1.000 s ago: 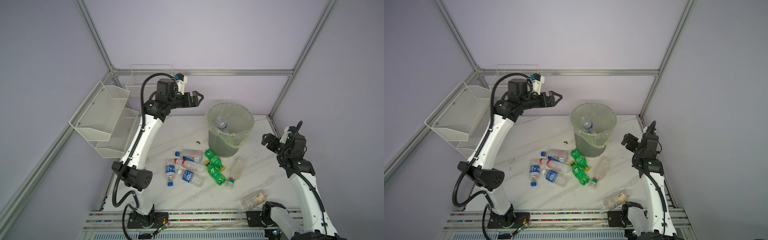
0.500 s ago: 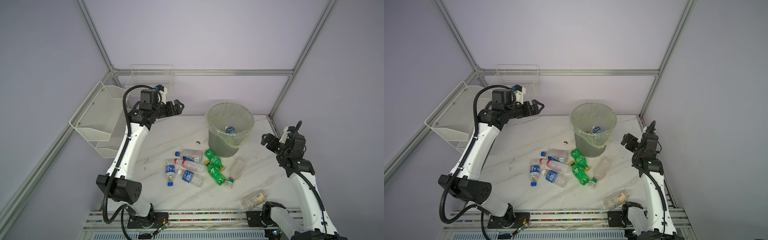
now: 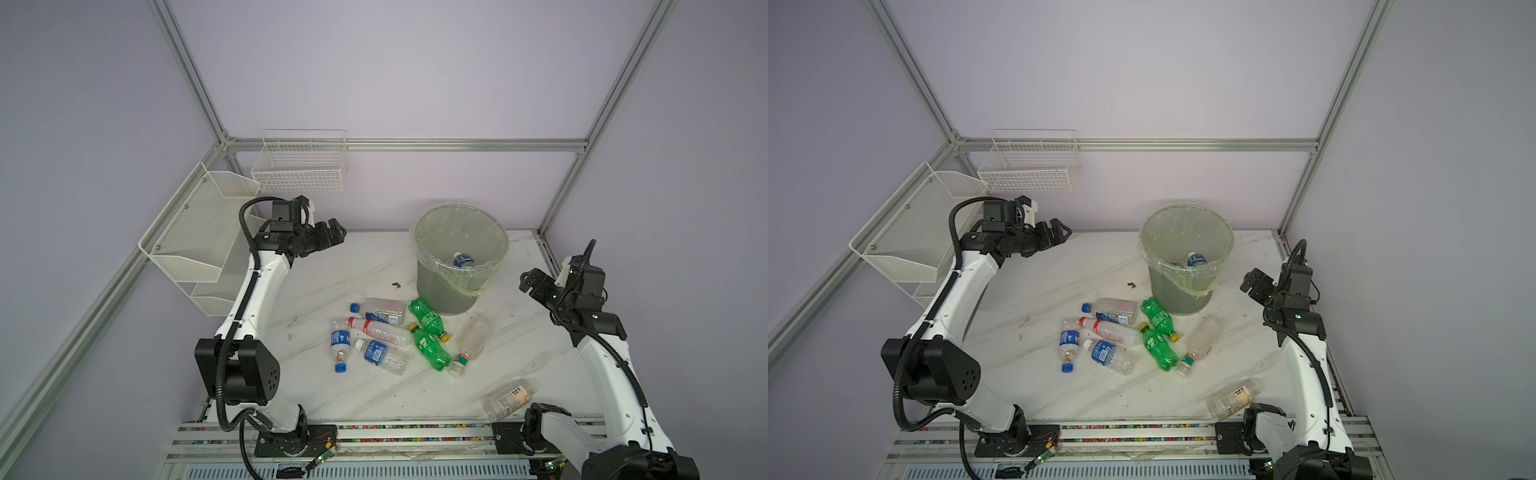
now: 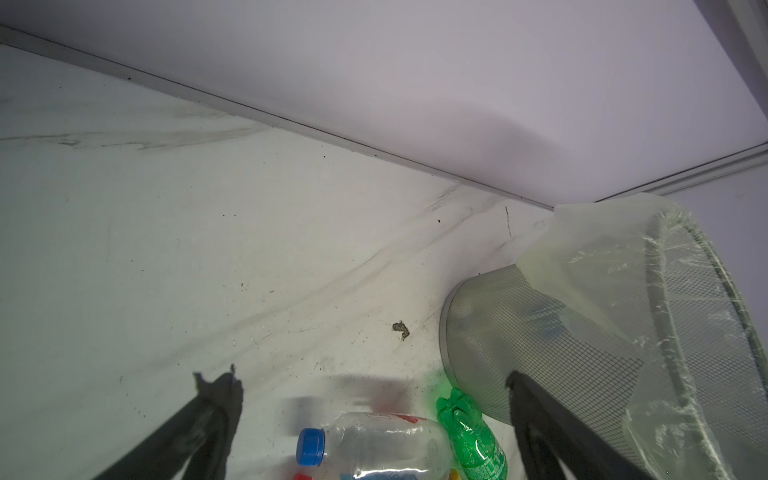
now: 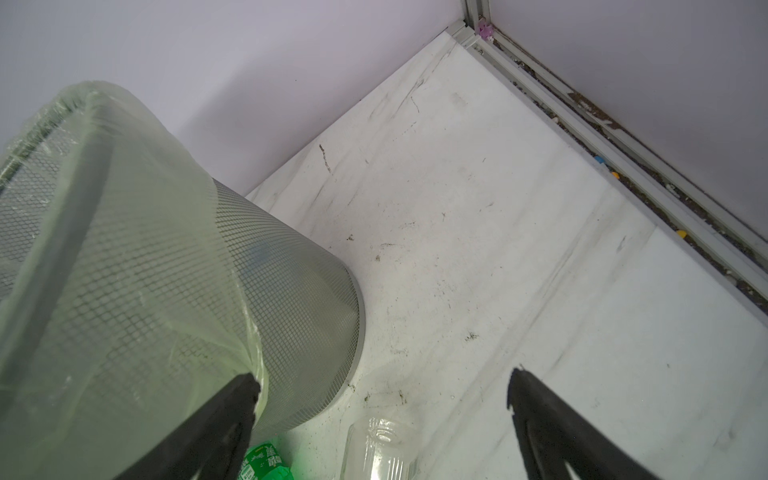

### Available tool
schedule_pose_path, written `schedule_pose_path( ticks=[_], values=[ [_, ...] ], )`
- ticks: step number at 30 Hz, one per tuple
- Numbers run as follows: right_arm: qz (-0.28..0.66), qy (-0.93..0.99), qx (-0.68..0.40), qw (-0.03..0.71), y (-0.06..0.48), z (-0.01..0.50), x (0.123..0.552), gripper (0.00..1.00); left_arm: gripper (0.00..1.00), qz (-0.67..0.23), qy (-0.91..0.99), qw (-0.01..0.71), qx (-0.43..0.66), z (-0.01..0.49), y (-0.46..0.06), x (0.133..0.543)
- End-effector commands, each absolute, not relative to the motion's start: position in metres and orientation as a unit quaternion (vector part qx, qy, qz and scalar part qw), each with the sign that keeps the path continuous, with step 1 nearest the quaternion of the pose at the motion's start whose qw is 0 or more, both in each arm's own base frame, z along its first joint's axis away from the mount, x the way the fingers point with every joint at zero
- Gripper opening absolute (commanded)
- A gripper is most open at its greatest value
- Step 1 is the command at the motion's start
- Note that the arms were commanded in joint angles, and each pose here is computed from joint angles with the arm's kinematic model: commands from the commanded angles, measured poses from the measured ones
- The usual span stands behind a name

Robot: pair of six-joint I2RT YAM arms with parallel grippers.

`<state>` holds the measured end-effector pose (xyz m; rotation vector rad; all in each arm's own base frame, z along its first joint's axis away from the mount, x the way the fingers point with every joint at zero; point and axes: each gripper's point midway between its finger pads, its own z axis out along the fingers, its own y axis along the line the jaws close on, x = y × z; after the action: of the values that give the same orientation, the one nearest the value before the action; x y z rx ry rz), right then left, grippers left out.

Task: Throw the plastic bottles in the bin
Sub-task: Throw the plastic bottle into the trash bin, then pick up the plastic bottle from the middle-right of the table.

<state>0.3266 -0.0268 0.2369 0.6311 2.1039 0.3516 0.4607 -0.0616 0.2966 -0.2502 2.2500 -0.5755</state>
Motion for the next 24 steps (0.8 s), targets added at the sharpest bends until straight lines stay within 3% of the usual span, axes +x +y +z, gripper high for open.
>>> schedule_pose_path(
  ticks=[1,17,24],
  values=[
    [0.149,0.846,0.267,0.436,-0.027,0.243,0.324,0.97,1.00,-0.251,0.871,0.411,-0.097,0.296,-0.063,0.471],
    [0.160,0.871,0.297,0.358,-0.019,0.204,0.310,0.97,1.00,-0.215,0.885,0.404,-0.085,0.243,-0.053,0.471],
    [0.141,0.878,0.314,0.334,-0.022,0.185,0.290,0.98,1.00,-0.216,0.885,0.405,-0.082,0.241,-0.053,0.469]
  ],
)
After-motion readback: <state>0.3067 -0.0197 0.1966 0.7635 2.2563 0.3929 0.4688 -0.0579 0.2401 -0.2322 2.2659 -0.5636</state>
